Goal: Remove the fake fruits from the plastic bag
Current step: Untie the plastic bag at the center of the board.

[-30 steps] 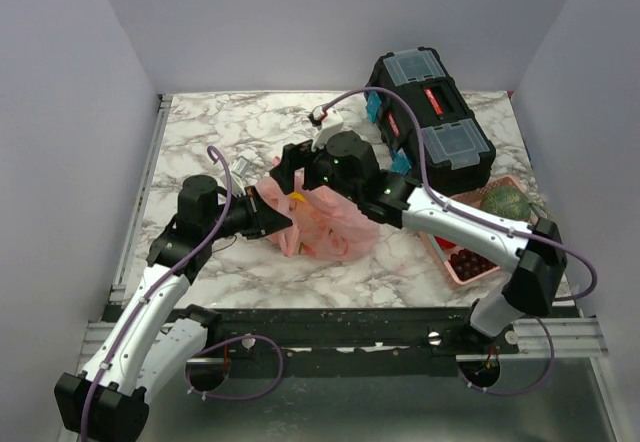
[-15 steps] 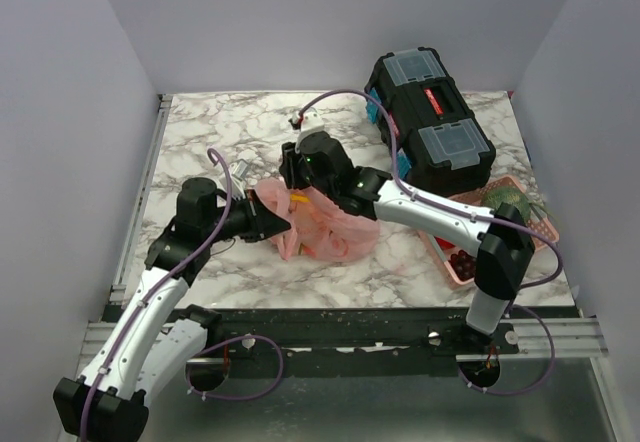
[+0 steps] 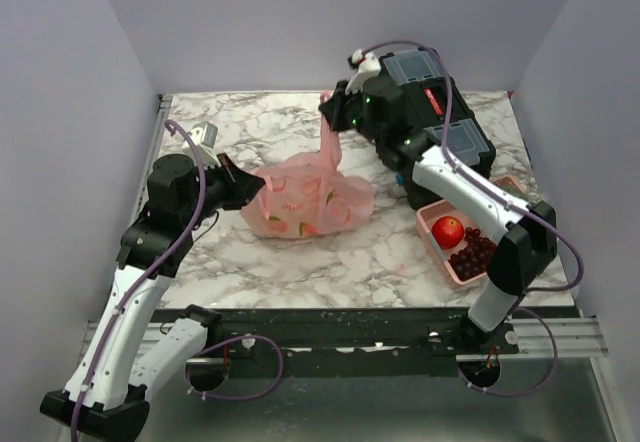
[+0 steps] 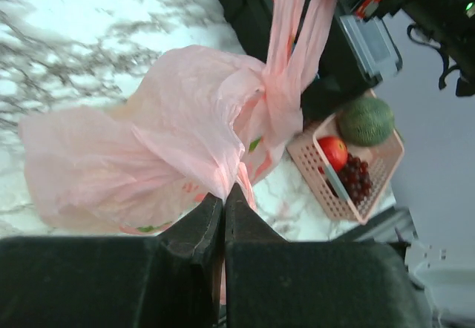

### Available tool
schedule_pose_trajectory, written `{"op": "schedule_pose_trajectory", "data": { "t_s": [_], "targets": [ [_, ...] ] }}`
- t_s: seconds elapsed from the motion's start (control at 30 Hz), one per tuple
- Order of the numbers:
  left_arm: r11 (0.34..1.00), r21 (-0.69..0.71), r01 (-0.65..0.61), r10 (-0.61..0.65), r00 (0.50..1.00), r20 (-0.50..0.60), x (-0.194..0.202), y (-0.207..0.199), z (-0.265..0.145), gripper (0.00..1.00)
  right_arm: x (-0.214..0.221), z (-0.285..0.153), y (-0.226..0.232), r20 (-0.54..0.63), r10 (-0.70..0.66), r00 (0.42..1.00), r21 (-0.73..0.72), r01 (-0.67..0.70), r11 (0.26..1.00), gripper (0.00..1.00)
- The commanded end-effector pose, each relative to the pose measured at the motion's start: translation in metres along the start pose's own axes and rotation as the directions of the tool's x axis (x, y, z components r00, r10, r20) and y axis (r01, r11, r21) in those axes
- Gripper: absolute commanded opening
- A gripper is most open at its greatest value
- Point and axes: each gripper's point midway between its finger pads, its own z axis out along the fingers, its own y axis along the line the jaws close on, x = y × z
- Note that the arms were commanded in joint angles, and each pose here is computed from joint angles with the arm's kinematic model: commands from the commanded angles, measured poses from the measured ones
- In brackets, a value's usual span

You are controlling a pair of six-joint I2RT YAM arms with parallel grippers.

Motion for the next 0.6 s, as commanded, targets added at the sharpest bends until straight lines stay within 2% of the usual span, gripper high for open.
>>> {"op": "schedule_pose_trajectory", "data": {
  "t_s": [0.0,0.1,0.27,0.33,0.4,0.47,0.57],
  "targets": [
    [0.984,-0.176,0.013,0.005,0.995,0.103,-0.047,0.019,0.011,0.00,-0.068,0.032,-0.012,0.064,0.093,0.994,-0.178,-0.081,0.981,0.01],
    [0.974,-0.225,-0.010,0.041,0.990,0.135,-0.079,0.019,0.010,0.00,-0.110,0.045,-0.013,0.096,0.083,0.992,-0.191,-0.064,0.980,0.01],
    [0.971,-0.232,-0.049,0.091,0.981,0.170,-0.108,0.013,-0.003,0.00,-0.138,0.050,-0.009,0.140,0.074,0.987,-0.216,-0.042,0.975,0.03],
    [0.976,-0.204,-0.070,0.102,0.983,0.150,-0.101,0.010,-0.002,0.00,-0.130,0.047,-0.013,0.130,0.071,0.989,-0.209,-0.042,0.977,0.03],
    [0.981,-0.176,-0.081,0.102,0.988,0.116,-0.085,0.012,0.000,0.00,-0.115,0.043,-0.016,0.114,0.060,0.992,-0.209,-0.035,0.977,0.11],
    [0.985,-0.145,-0.092,0.104,0.992,0.075,-0.065,0.015,0.001,0.00,-0.094,0.037,-0.022,0.091,0.046,0.995,-0.197,-0.027,0.980,0.14],
    [0.992,-0.077,-0.099,0.099,0.995,0.002,-0.031,0.016,-0.002,0.00,-0.059,0.022,-0.035,0.041,0.018,0.999,-0.163,-0.011,0.986,0.31]
  ]
}}
